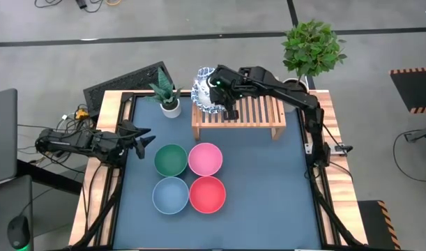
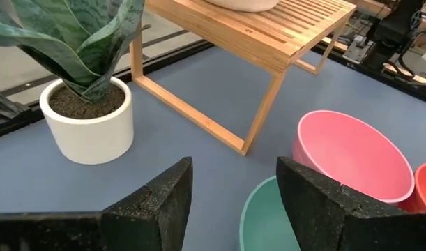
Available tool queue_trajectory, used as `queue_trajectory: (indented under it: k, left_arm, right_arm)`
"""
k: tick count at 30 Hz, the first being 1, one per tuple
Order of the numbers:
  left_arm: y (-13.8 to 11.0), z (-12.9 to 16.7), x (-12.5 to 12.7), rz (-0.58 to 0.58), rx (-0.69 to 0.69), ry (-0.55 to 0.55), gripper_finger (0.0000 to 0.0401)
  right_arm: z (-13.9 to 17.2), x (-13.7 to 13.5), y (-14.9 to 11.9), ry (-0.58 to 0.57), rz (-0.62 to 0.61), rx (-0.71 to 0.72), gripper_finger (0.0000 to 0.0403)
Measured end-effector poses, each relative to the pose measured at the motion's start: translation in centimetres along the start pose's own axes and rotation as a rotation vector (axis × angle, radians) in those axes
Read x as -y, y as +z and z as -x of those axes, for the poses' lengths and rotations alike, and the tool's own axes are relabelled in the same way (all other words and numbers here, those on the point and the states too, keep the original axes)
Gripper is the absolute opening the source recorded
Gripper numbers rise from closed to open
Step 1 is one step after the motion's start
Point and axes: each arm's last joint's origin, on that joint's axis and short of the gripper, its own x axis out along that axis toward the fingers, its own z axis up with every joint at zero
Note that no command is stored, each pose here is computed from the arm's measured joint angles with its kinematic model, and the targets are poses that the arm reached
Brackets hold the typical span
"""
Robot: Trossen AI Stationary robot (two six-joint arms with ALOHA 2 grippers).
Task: Place and stack bowls onto a shelf
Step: Stack the white patterned bowl on top of the white patterned bowl on the shelf, then put the pink bowl on the shelf
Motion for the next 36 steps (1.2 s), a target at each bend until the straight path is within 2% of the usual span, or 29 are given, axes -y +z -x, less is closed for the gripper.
queue_trajectory:
  k: [2, 18, 21, 27, 33, 36]
  left_arm:
    - [0.0, 0.0, 0.0, 0.000, 0.000, 0.000, 0.0193]
    - [0.0, 0.0, 0.0, 0.005, -0.004, -0.005, 0.0193]
    - [0.0, 0.0, 0.0, 0.004, -0.004, -0.006, 0.0193]
    - [0.0, 0.0, 0.0, 0.005, -0.004, -0.005, 0.0193]
    - [0.0, 0.0, 0.0, 0.029, -0.005, -0.004, 0.0193]
    - [0.0, 0.0, 0.0, 0.031, -0.006, -0.005, 0.0193]
  right_arm:
    - [0.0, -0.1, 0.2, -0.004, 0.001, 0.011, 0.0035]
    - [0.5, -0.9, 0.7, -0.001, -0.047, 0.029, 0.0221]
    - [0.9, -1.8, 1.2, 0.019, -0.089, 0.048, 0.0232]
    - [1.7, -5.6, 2.5, 0.195, -0.086, 0.074, 0.0234]
    - [1.6, -9.3, 4.5, 0.242, -0.094, 0.104, 0.0234]
    - [1.3, -11.1, 4.7, 0.275, -0.058, 0.058, 0.0234]
